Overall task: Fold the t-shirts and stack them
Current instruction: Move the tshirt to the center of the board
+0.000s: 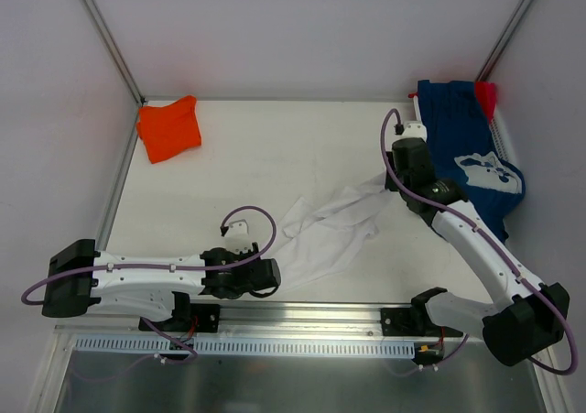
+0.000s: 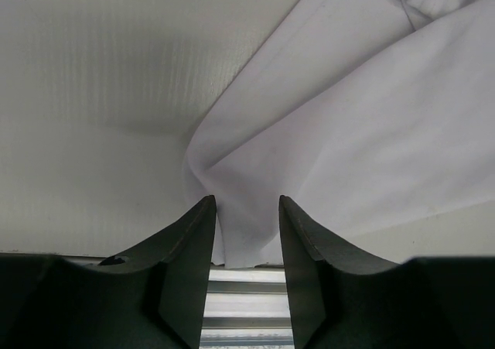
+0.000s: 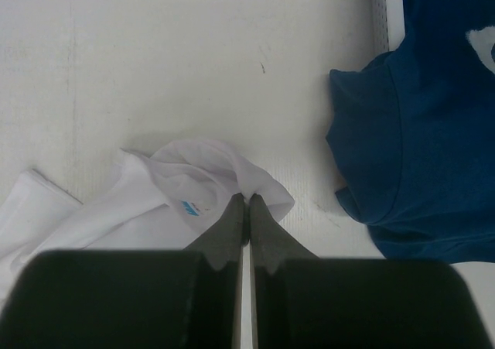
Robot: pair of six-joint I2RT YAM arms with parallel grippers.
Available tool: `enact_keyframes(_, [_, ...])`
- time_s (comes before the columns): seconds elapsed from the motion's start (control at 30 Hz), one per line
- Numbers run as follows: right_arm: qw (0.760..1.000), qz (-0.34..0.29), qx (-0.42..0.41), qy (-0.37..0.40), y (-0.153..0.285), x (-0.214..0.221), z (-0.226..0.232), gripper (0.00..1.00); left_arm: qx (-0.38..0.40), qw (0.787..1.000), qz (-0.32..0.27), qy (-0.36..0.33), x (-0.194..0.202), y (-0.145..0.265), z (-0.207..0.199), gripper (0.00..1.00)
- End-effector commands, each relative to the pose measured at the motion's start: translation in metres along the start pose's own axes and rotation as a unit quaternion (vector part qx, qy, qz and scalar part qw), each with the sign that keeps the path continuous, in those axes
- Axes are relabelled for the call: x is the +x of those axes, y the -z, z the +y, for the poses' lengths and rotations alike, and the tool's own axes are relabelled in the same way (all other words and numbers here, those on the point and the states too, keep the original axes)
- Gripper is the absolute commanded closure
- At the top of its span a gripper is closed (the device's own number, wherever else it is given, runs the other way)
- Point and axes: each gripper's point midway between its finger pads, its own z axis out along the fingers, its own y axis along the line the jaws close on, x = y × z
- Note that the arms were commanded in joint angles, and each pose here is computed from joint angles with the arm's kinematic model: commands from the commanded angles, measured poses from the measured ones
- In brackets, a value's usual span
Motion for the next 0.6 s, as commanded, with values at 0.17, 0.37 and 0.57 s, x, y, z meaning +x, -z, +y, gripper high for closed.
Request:
enact_keyframes(0.17, [1.0,-0.019,-0.01,-0.019,0.001,-0.002,0.001,1.0,-0.009,1.0,-0.008,0.008,0.004,-0.004,0.005,0.42])
enact_keyframes(0.37, [1.0,-0.009,-0.014,-0.02,-0.003,0.008,0.003,1.0,0.003,1.0,-0.008,-0.005,0.003,0.001,0.002,0.01])
enact_keyframes(0.57, [1.0,-0.008,-0.008,-0.018,-0.004,0.01,0.0,1.0,-0.018,1.0,-0.005,0.001,0.01,-0.007,0.01,0.07])
